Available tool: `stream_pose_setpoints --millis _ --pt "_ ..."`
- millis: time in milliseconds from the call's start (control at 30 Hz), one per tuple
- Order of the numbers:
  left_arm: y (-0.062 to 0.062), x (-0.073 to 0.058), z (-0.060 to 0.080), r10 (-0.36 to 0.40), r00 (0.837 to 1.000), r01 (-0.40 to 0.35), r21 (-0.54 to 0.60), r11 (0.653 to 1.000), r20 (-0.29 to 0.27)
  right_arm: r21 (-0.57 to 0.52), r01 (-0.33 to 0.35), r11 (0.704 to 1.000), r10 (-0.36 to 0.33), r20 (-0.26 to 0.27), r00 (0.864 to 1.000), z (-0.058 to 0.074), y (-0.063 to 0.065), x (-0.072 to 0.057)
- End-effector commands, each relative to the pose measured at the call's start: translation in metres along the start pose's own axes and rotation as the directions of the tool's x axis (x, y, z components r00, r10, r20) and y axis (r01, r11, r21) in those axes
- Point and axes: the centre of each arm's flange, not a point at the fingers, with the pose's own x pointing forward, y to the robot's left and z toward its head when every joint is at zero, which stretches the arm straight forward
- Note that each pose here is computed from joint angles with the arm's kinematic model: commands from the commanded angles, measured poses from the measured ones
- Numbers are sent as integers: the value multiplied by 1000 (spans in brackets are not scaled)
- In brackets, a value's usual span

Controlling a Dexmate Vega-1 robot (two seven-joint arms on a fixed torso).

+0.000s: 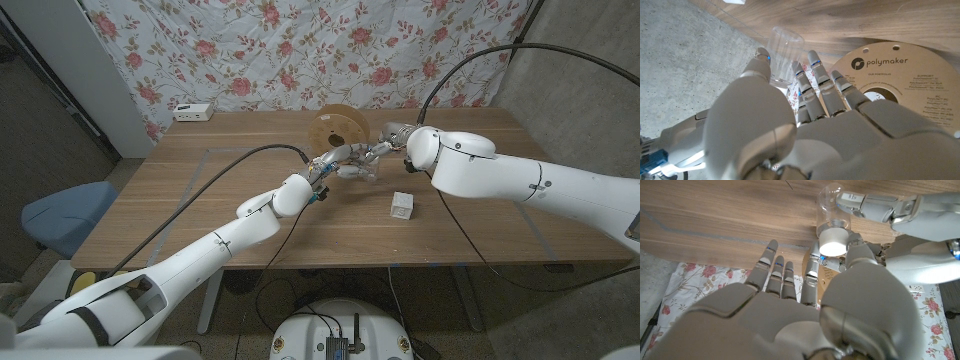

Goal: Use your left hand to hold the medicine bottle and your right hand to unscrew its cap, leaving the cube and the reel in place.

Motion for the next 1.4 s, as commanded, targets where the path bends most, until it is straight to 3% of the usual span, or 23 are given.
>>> stream_pose_setpoints --millis 33,500,1400 --pt "-2 -2 2 2 1000 -2 0 1000 -7 4 23 1000 -23 10 1000 0 2 -3" --pt "-1 -3 0 4 1000 -4 0 1000 -11 37 24 999 -24 23 999 -1 2 -3" --pt "1 -3 -1 4 1000 -4 -1 1000 1 108 -39 993 29 94 995 -3 -2 0"
